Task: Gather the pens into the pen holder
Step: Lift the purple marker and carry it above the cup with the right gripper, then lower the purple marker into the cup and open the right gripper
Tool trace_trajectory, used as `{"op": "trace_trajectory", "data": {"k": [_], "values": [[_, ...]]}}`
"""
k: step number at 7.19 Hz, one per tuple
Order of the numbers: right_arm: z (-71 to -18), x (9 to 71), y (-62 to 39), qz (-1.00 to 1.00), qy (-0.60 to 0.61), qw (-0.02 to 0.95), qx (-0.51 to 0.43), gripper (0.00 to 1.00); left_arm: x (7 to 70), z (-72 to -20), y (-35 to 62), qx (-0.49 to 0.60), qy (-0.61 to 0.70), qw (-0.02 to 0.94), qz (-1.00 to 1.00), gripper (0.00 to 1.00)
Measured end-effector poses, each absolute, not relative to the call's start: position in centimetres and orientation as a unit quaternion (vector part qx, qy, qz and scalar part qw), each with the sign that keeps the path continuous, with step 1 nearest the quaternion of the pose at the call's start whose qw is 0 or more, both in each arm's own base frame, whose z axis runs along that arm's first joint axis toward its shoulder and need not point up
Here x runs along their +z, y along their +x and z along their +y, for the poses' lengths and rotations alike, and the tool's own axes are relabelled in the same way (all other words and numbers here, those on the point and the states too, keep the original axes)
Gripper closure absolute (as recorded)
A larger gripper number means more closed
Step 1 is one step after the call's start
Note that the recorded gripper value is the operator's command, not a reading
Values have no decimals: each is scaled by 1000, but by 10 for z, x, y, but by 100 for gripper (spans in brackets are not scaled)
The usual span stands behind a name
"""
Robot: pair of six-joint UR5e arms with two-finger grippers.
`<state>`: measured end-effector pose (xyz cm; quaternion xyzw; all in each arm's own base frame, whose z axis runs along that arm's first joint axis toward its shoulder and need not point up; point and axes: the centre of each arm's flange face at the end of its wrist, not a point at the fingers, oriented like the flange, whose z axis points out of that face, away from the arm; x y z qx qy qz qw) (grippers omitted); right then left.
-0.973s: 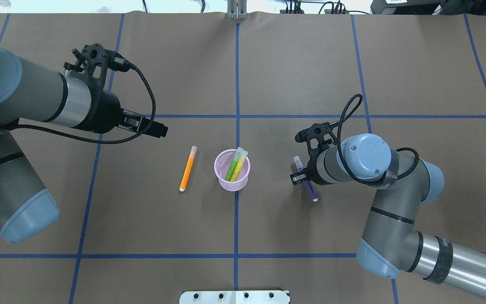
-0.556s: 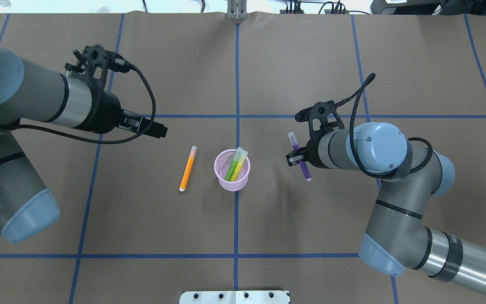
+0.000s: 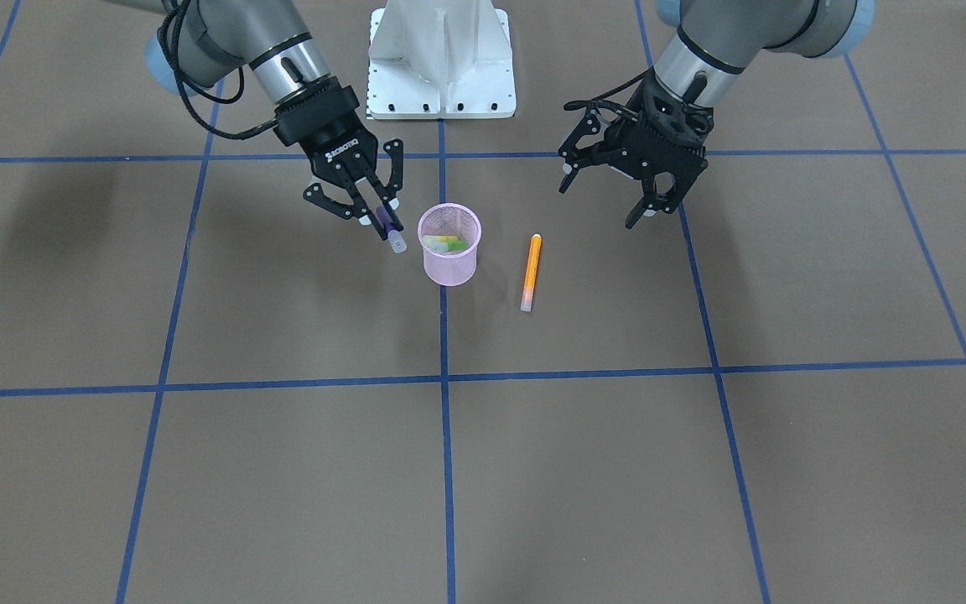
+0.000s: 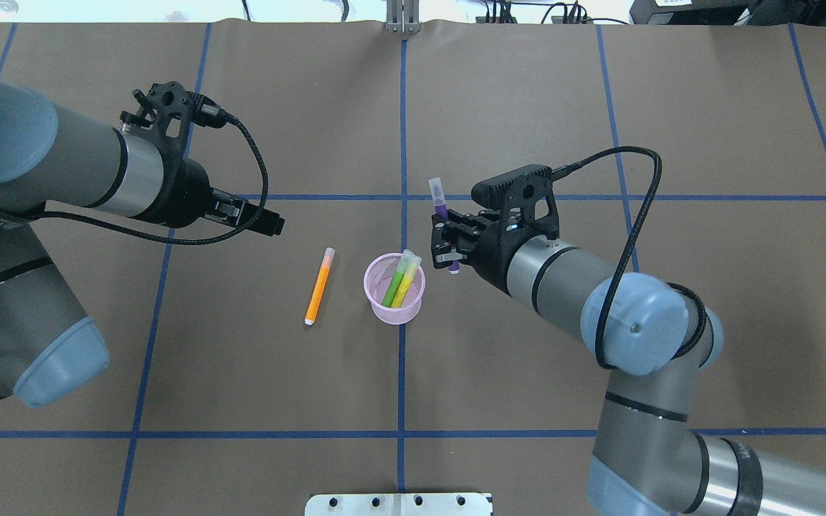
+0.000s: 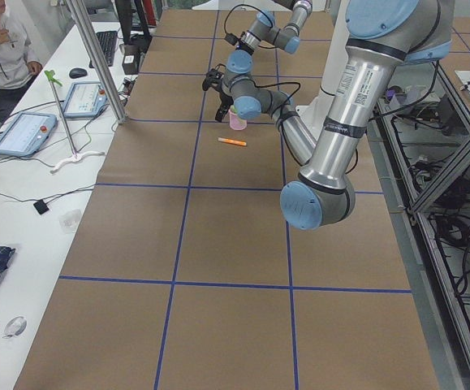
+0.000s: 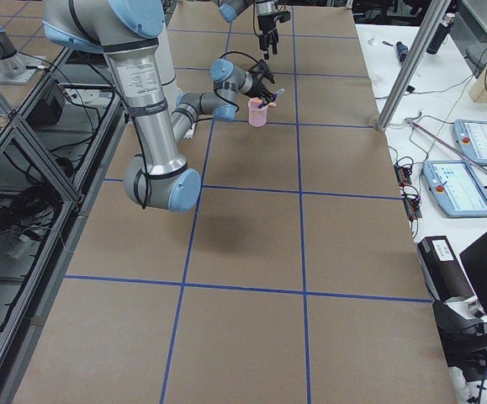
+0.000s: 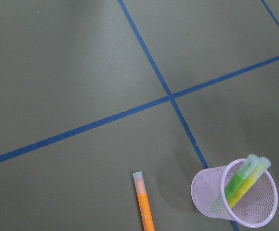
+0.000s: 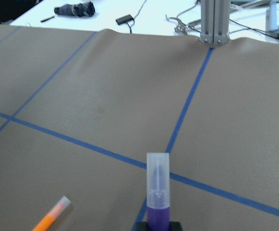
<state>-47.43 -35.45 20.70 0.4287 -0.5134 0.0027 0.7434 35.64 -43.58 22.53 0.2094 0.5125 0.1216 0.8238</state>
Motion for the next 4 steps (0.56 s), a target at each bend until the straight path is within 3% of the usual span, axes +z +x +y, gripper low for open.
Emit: {"op": "trace_trajectory", "data": {"k": [2, 4], "values": [[-311, 197, -507, -535, 466, 702, 53, 100, 230, -438, 360, 122, 205, 826, 510, 0], [-302, 209, -532, -533, 486, 688, 85, 100, 231, -439, 360, 121, 204, 827, 509, 0]]}}
